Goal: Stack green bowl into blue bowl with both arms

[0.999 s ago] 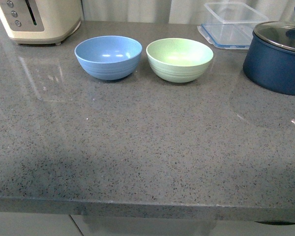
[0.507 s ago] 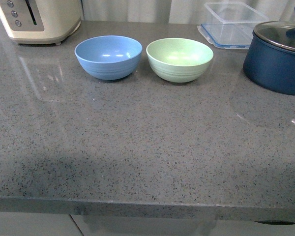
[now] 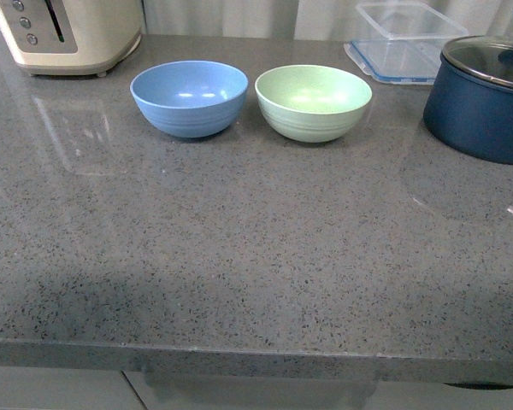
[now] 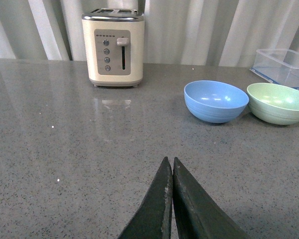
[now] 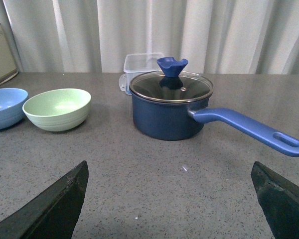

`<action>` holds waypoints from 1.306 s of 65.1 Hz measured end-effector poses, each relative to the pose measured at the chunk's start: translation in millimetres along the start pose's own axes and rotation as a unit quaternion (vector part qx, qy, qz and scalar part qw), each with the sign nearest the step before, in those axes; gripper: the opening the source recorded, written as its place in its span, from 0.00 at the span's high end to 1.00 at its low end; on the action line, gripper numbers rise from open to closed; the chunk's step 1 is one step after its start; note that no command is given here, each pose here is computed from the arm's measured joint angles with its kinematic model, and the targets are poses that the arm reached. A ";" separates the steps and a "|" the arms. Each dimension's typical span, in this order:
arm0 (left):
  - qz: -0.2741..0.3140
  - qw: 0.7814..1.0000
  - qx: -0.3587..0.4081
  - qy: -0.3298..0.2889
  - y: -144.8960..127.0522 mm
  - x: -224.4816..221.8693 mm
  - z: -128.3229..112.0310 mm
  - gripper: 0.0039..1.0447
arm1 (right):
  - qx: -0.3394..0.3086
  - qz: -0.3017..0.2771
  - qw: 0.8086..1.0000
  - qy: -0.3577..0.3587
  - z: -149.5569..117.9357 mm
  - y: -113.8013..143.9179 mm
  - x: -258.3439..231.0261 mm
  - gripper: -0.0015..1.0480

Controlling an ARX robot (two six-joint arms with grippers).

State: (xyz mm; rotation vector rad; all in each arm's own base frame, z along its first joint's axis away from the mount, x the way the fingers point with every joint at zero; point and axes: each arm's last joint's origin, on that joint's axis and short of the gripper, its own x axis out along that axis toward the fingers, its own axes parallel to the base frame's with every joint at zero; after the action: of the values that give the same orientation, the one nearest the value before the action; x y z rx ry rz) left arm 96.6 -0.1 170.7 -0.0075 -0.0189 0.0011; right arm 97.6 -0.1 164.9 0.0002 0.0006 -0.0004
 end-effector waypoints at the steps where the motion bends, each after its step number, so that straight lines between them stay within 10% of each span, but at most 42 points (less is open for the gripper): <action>1: 0.000 1.000 0.000 0.000 0.0 0.0 0.0 0.97 | 0.000 0.000 1.000 0.000 0.0 0.0 0.0 0.10; 10: 0.000 1.000 0.000 0.000 0.0 0.0 -0.1 0.96 | 0.000 0.000 1.000 0.000 0.0 0.0 0.0 0.10; 21: 0.000 1.000 0.000 0.000 0.0 -0.1 -0.1 0.66 | 0.000 0.000 1.000 0.000 0.0 0.0 0.0 0.10; 24: 0.000 1.000 0.000 0.000 0.0 0.0 -0.1 0.54 | 0.012 -0.029 0.995 0.098 2.3 0.2 0.3 0.10; 30: -0.001 1.000 0.000 0.000 0.0 -0.1 -0.1 0.32 | -0.001 -0.050 0.918 0.394 18.7 5.4 22.0 0.10; 40: 0.000 1.000 0.000 0.000 0.0 -0.1 -0.1 0.04 | -0.007 -0.005 0.913 0.407 48.6 21.0 76.2 0.10; 85: 0.000 1.000 0.001 0.000 0.0 -0.1 -0.1 0.06 | -0.059 0.122 0.909 0.393 96.7 87.2 240.0 0.10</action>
State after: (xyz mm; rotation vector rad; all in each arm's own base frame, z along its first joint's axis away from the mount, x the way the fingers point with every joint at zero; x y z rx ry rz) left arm 96.6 -0.1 170.6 -0.0052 -0.0185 0.0003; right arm 337.7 86.9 261.4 -0.1220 0.8122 0.2510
